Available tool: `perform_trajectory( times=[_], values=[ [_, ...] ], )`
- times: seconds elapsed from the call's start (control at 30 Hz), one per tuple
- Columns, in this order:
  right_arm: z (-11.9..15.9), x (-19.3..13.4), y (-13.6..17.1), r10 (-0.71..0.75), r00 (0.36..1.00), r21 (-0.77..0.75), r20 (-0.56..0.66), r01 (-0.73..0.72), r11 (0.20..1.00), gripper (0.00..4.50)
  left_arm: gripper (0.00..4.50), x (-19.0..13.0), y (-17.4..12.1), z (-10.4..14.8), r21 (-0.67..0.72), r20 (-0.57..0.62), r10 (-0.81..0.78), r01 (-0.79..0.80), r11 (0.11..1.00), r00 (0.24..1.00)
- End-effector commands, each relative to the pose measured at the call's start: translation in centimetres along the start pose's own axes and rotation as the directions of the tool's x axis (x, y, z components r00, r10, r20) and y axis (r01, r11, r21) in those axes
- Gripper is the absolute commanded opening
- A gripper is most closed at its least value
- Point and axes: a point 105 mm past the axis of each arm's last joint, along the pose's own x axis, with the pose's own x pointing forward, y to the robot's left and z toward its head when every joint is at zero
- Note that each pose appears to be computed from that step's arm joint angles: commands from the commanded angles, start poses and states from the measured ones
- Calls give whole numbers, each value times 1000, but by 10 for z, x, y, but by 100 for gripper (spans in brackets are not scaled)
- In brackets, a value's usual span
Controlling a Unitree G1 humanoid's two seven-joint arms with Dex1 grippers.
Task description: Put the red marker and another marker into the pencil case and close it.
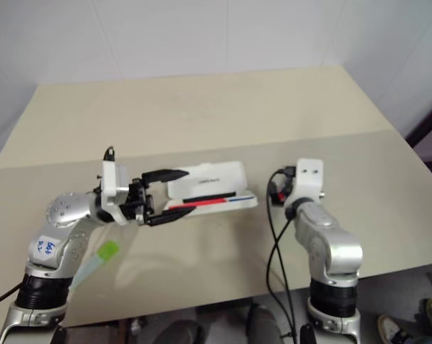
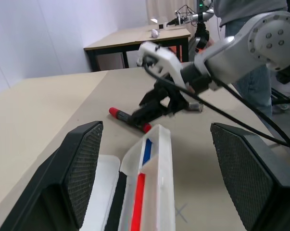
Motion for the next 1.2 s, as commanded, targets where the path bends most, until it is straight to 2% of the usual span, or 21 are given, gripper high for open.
perform_trajectory(
  times=[0.03,0.17,0.43,0.53,0.83,1.0,1.1,1.2],
  values=[
    [8,4,13,7,999,8,41,-7,1000,450,382,-1,1,19,61,31,-2,0,998,1000],
    [2,11,15,-22,999,-5,31,22,1000,450,382,0,1,21,67,30,-1,-1,998,1000],
    [-10,14,-5,-148,989,-53,22,149,987,450,382,-1,1,23,76,28,8,-10,997,1000],
    [-10,14,-9,-156,988,-57,20,157,986,393,385,-1,0,23,76,31,13,-15,997,999],
    [-5,14,-7,-145,988,-68,45,147,987,65,385,2,1,23,79,38,9,-12,997,999],
    [10,13,-7,-126,986,-76,113,135,988,64,385,6,-1,17,77,32,-9,7,997,999],
    [29,11,-15,-147,966,-69,211,165,984,64,385,10,-3,5,64,33,-10,8,998,999],
    [41,10,-16,-105,959,-102,265,136,985,64,385,14,-5,-4,63,26,-22,21,998,999]
  ],
)
